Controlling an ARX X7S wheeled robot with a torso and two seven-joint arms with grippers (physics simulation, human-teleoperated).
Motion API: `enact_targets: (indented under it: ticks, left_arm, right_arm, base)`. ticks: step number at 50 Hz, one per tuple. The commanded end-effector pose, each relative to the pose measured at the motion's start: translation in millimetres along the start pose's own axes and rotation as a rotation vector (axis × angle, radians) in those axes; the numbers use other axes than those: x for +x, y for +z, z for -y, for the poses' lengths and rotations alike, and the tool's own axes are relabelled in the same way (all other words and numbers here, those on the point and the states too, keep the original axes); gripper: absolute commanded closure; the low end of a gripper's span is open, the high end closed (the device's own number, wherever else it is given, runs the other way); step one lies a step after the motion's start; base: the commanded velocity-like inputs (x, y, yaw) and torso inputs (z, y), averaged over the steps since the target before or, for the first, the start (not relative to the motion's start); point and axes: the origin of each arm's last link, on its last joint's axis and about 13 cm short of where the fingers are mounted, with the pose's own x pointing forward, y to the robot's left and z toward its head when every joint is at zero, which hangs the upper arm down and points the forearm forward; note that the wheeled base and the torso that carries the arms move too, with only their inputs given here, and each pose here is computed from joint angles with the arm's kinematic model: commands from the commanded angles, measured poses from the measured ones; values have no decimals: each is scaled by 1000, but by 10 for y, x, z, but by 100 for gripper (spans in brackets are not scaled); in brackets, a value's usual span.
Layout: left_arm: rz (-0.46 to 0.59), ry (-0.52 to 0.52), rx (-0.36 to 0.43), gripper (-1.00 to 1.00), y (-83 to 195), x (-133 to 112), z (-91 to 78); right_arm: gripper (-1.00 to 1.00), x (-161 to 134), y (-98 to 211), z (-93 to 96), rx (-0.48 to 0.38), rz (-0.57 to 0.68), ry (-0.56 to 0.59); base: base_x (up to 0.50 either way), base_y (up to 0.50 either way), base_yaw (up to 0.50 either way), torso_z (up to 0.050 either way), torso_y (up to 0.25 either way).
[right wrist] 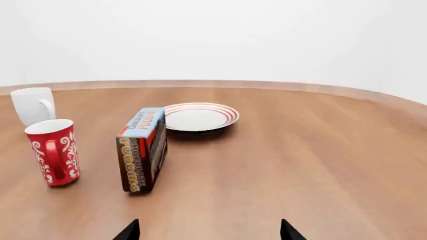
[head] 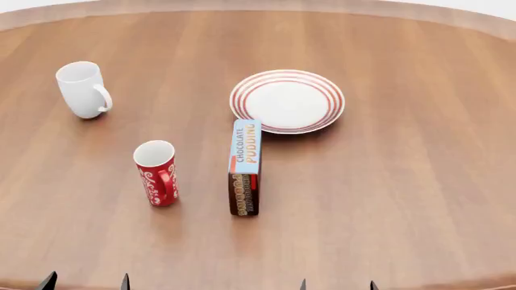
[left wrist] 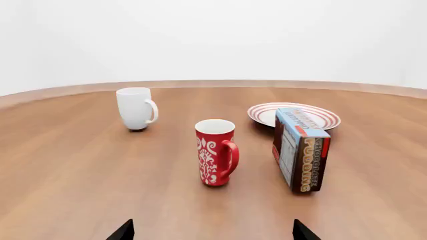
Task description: Pick up the red mug and put it on the plate
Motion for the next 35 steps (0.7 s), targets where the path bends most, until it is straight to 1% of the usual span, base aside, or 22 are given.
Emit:
enact_targets:
  ticks: [1,14,19,26,35]
  left_arm:
    - [2,1,-3,-100,0,0,0]
    - [10,-1,-16,-100,-1,2,1]
    - [14,-2,-42,-100,-3,2,4]
    - [58,-2,-15,-100,-4,10,1]
    - [117,-9,-2,-100,-6,21,0]
  right_arm:
    - [-100,7,-5,-2,0,-1,4]
    - [-100,8,1,-5,0,-8,3]
    - [-100,4,7,-6,1,-9,2]
    - [-100,6,1,-4,-1,-12,2]
    - [-100,10,-3,-2,-1,-14,2]
  base:
    - [0,0,0,0,0]
    - [0,0,0,0,0]
    - [0,0,0,0,0]
    - [0,0,0,0,0]
    - [0,0,0,0,0]
